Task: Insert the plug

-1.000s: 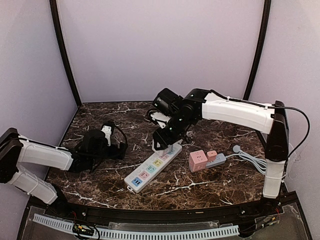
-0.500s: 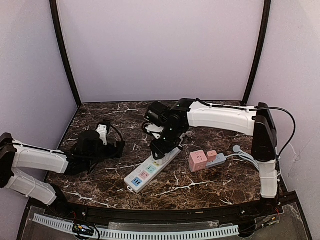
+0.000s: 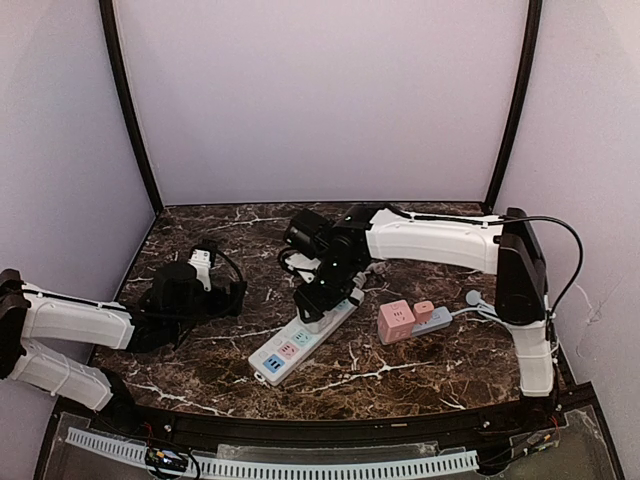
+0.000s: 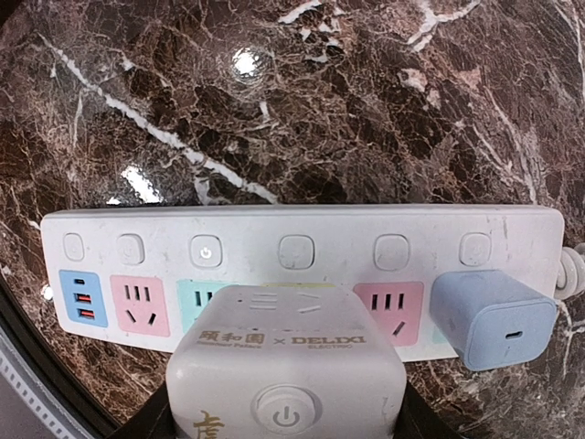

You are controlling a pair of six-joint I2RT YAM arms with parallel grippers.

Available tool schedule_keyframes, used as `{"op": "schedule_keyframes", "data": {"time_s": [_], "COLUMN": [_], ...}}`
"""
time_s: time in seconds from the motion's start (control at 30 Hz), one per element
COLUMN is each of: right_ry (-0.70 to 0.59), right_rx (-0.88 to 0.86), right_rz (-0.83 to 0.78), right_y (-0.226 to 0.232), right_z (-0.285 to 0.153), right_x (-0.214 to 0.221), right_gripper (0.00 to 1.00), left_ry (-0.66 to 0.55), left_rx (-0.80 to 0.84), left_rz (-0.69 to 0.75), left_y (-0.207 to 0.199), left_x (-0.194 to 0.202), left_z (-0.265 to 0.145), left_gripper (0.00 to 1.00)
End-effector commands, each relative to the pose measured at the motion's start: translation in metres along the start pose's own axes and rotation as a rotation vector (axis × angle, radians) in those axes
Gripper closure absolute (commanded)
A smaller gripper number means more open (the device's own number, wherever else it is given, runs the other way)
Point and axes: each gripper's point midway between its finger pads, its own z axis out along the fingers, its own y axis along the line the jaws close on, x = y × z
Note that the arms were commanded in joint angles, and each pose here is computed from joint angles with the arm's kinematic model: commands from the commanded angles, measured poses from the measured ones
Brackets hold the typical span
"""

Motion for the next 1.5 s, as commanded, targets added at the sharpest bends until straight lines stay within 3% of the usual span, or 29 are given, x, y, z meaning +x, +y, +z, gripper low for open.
{"op": "schedule_keyframes", "data": {"time_s": [0.0,1.47], "right_ry": [-0.041,-0.105], "right_rx": [0.005,0.042], "right_rz": [-0.011,0.021], "right_y": [0.005,-0.001], "right_z": [0.002,-0.020], "right_x": [-0.012,-0.020], "right_gripper": [1.00,1.00], "left_ry": [-0.005,-0.006], "left_rx": [-0.019,-0.005], "left_rz": [0.005,0.001], "left_y": [0.006,0.004], "left_x": [0.002,0.003], "left_z": [-0.002,-0.001], "left_gripper": [0.01,0.01]}}
